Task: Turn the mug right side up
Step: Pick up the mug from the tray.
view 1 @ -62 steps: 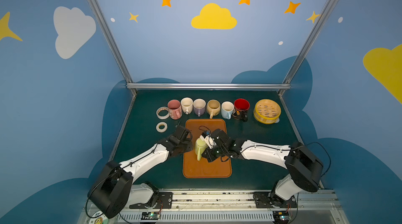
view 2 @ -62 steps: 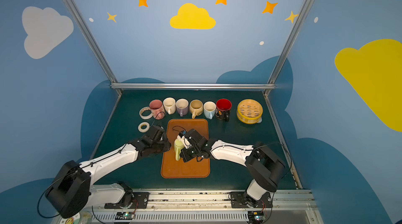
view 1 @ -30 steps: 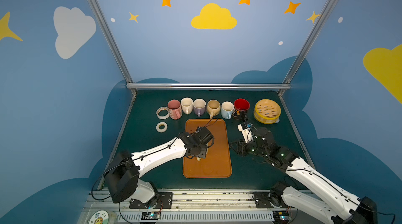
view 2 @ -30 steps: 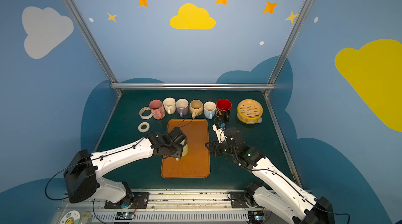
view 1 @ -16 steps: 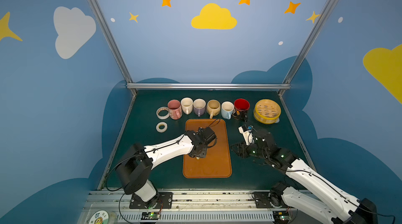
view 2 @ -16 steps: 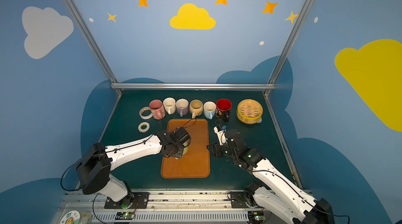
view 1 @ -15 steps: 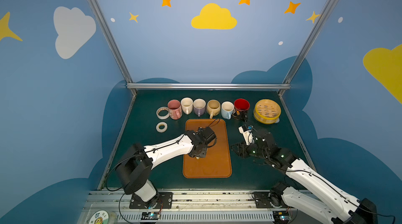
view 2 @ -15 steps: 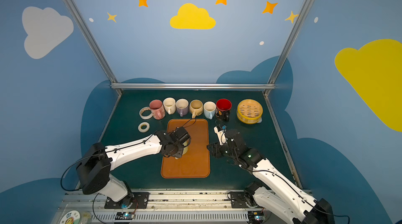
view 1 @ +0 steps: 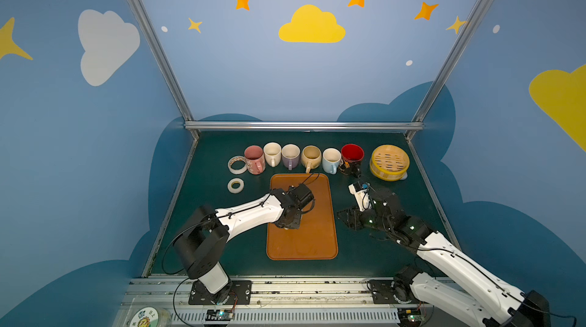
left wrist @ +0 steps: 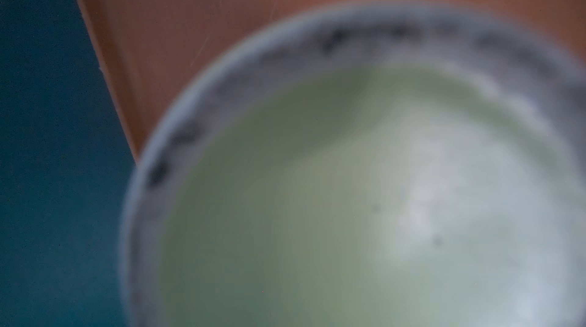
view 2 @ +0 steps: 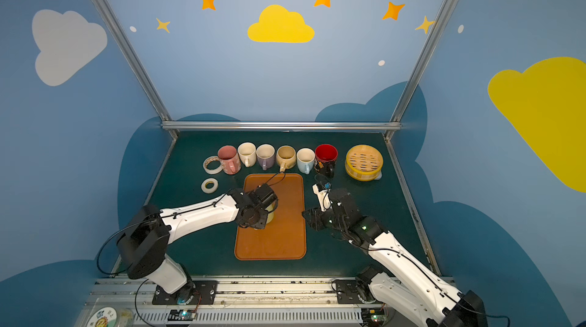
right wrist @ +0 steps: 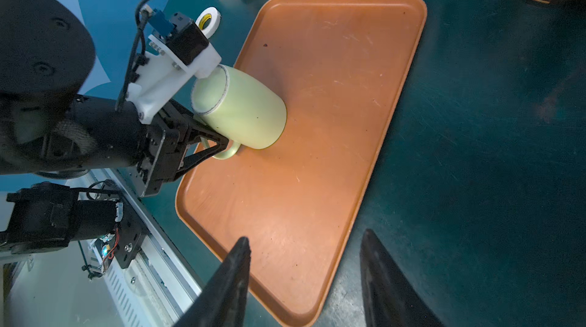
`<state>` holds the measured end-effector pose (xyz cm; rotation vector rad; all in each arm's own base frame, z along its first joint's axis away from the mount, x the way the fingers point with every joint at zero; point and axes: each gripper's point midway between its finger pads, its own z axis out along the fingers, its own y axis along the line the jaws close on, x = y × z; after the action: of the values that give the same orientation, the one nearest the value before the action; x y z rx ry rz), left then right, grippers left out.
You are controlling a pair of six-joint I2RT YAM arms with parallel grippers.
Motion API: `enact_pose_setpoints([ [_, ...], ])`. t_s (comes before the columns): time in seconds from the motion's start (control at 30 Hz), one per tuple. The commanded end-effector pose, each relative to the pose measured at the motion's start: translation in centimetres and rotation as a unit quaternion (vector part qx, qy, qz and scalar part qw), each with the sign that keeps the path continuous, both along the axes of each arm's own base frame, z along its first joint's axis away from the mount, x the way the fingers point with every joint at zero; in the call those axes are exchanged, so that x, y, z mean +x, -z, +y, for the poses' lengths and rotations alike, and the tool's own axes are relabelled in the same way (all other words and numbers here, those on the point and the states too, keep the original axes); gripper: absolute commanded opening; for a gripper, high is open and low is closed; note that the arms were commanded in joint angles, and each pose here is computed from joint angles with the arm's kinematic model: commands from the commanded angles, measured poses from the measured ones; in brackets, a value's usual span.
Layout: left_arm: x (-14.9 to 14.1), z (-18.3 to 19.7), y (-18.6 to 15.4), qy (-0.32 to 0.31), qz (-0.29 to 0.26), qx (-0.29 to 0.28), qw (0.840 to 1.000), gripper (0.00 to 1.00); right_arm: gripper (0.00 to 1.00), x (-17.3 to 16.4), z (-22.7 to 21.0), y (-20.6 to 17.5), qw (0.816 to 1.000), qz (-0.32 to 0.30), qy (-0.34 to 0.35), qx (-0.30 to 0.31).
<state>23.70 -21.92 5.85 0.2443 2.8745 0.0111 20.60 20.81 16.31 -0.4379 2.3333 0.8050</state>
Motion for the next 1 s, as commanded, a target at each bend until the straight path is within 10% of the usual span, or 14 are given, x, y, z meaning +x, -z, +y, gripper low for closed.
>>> enact_pose_setpoints([
  [0.0, 0.4, -0.2, -0.2, 0.004, -0.002, -0.002, 1.0, 0.26, 0.5, -0.1, -0.3, -0.2, 1.0, -0.003, 0.001, 0.001],
  [0.57, 1.5, -0.4, -3.5, 0.017, -0.059, -0.048, 0.997, 0.04, 0.5, -0.4, 0.0, 0.2, 1.0, 0.007, -0.005, 0.011],
  [0.97, 2.6, -0.9, -13.0, 0.013, -0.151, -0.291, 0.945, 0.04, 0.53, -0.5, 2.9, -1.7, 0.985, 0.037, -0.056, 0.157],
])
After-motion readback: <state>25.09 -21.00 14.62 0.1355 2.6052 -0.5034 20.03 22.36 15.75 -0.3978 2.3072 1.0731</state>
